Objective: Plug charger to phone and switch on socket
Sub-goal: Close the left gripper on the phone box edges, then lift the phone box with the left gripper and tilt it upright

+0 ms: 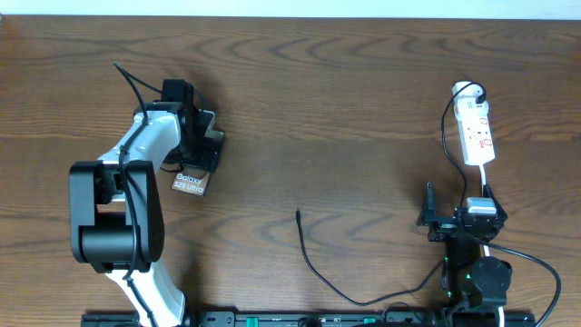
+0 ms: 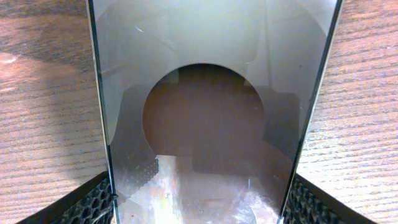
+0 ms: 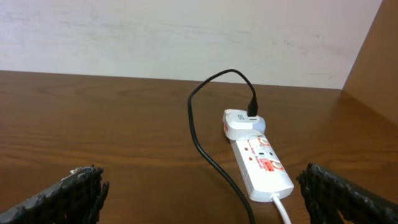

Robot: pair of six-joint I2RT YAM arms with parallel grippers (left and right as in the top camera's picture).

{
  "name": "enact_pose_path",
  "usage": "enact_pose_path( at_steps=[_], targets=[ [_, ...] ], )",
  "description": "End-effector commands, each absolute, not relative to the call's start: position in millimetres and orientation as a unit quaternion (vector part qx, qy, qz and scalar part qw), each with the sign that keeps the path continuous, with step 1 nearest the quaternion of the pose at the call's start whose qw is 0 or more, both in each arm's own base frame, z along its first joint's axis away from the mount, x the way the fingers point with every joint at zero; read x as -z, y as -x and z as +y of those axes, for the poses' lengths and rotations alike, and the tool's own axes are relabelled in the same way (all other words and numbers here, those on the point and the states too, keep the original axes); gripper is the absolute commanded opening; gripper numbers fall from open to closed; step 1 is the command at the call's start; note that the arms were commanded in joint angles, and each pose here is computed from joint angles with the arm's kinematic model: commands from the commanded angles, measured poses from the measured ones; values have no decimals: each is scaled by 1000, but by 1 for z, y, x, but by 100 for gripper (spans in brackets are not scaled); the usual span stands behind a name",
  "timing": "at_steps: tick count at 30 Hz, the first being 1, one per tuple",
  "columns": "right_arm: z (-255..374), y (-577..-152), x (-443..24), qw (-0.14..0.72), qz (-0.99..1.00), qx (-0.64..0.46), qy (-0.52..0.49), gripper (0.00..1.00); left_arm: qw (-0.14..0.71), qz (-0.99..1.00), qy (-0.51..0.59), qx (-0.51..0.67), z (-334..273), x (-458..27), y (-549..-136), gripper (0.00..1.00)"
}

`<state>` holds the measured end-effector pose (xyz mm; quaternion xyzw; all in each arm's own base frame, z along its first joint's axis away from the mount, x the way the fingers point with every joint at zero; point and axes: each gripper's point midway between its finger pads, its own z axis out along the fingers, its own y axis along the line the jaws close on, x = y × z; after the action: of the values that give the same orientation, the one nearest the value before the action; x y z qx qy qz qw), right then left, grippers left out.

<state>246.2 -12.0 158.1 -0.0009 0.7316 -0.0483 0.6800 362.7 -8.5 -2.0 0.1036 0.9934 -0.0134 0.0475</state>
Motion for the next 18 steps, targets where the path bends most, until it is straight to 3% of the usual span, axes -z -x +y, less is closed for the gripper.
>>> enact_pose_path(
  at_steps=[1, 18],
  targets=[
    [-12, -246, -158, 680, 731, 53, 5, 99, 68, 992, -106, 28, -13, -13, -368, 7],
    [-12, -246, -158, 680, 731, 53, 5, 99, 116, 989, -87, 25, -13, -48, -376, 7]
  ],
)
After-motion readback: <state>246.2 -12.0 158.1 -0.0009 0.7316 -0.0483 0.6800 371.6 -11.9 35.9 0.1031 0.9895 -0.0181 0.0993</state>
